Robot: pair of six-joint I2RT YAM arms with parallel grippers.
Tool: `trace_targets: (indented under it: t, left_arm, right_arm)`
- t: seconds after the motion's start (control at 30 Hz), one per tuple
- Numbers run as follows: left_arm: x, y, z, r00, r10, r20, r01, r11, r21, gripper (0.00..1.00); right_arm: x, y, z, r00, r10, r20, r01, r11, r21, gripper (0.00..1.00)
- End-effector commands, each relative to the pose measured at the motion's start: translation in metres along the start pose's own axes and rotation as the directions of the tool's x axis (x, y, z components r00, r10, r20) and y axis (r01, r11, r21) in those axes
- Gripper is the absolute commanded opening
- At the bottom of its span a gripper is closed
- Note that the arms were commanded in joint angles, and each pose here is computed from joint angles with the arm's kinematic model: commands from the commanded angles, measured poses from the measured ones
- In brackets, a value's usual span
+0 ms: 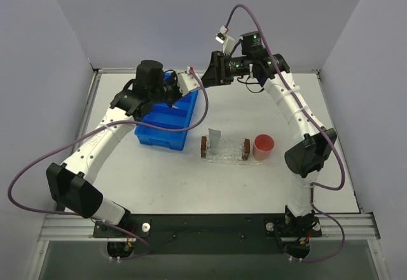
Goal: Prepare toiletry sets of a toothbrush and toothpaste on the tray
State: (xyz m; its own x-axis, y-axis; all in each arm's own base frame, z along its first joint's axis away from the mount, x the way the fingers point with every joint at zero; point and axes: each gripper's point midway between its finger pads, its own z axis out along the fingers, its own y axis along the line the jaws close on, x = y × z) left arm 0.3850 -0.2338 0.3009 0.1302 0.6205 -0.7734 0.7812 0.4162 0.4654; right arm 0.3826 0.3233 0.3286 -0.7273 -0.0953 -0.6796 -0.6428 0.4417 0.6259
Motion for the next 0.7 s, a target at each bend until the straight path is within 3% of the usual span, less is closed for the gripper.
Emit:
trace_targets:
  t: [0.0, 0.43, 0.67]
  left_arm:
    - [-0.0318, 0.0178, -0.0088, 0.997, 0.014, 0.078, -0.010, 0.999, -0.051, 0.04]
    - [-0.0366, 0.0119, -0.0096, 0.996, 0.008, 0.088, -0.005, 0.999, -0.032, 0.04]
    - [-0.0356, 0.0090, -0.0095, 0.996, 0.011, 0.085, -0.010, 1.000, -0.021, 0.04]
  right_arm:
    - [0.0021, 0.0013, 0.0057, 1.000, 0.005, -0.010, -0.006, 0.999, -0.041, 0.37]
    - [0.0003, 0.0014, 0.0067, 1.000, 0.009, -0.006, -0.009, 0.999, -0.044, 0.36]
    - [-0.0010, 0.0010, 0.0078, 1.000, 0.009, -0.003, -0.010, 0.999, -0.047, 0.31]
